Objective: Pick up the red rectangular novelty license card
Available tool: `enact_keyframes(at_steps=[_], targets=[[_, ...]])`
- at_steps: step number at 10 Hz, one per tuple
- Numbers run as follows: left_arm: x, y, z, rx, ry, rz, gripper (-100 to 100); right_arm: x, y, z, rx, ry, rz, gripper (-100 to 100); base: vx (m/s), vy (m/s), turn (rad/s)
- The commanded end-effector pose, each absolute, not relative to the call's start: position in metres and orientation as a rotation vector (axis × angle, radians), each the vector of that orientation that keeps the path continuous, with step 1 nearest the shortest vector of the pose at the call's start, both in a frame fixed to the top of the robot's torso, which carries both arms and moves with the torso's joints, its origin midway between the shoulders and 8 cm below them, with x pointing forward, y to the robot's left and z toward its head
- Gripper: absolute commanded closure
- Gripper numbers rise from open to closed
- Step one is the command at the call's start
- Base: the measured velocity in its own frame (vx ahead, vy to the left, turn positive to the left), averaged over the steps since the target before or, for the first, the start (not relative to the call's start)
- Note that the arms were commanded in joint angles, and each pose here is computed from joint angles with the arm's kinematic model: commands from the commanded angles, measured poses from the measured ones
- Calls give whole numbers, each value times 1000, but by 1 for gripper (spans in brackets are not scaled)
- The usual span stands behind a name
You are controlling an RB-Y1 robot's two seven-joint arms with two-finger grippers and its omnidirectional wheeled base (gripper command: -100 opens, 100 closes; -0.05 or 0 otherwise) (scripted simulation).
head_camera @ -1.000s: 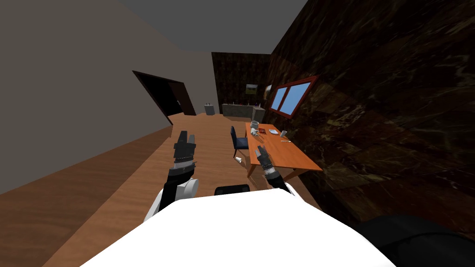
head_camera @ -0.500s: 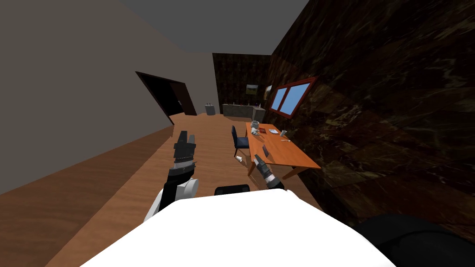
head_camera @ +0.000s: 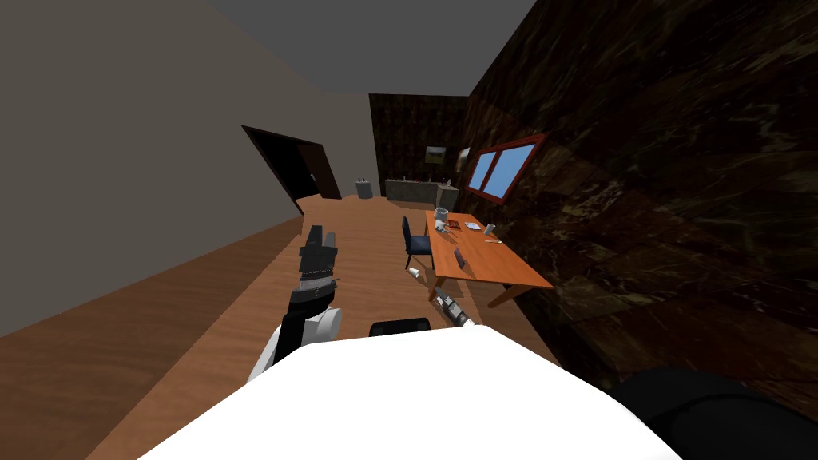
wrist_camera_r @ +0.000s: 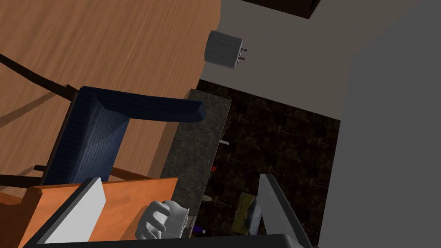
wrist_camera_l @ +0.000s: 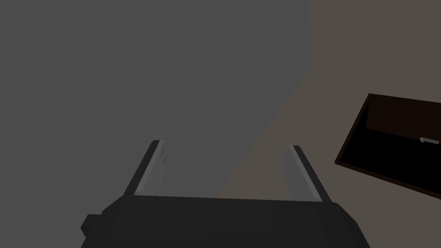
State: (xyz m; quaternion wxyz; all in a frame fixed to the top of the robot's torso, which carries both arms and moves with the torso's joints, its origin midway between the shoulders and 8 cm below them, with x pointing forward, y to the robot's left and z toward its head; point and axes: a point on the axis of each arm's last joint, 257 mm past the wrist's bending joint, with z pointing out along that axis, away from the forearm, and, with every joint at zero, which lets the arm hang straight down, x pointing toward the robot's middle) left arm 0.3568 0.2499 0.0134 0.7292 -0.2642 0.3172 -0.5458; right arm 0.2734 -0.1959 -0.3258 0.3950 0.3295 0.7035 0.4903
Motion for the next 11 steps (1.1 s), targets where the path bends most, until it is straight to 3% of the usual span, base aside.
enact_keyframes(at_steps=[1,5,11], targets=[[357,250,13,-582,699,-1202,0,255,-200,-343,846,1848,1217,-100,-8,33,15],[357,250,13,-582,699,-1202,0,187,-226,-409,883,2104,1091,-100,30,30,35],[357,250,13,-582,699,-1202,0,97,-290,-466,876,2407,867,-100,110,18,57]])
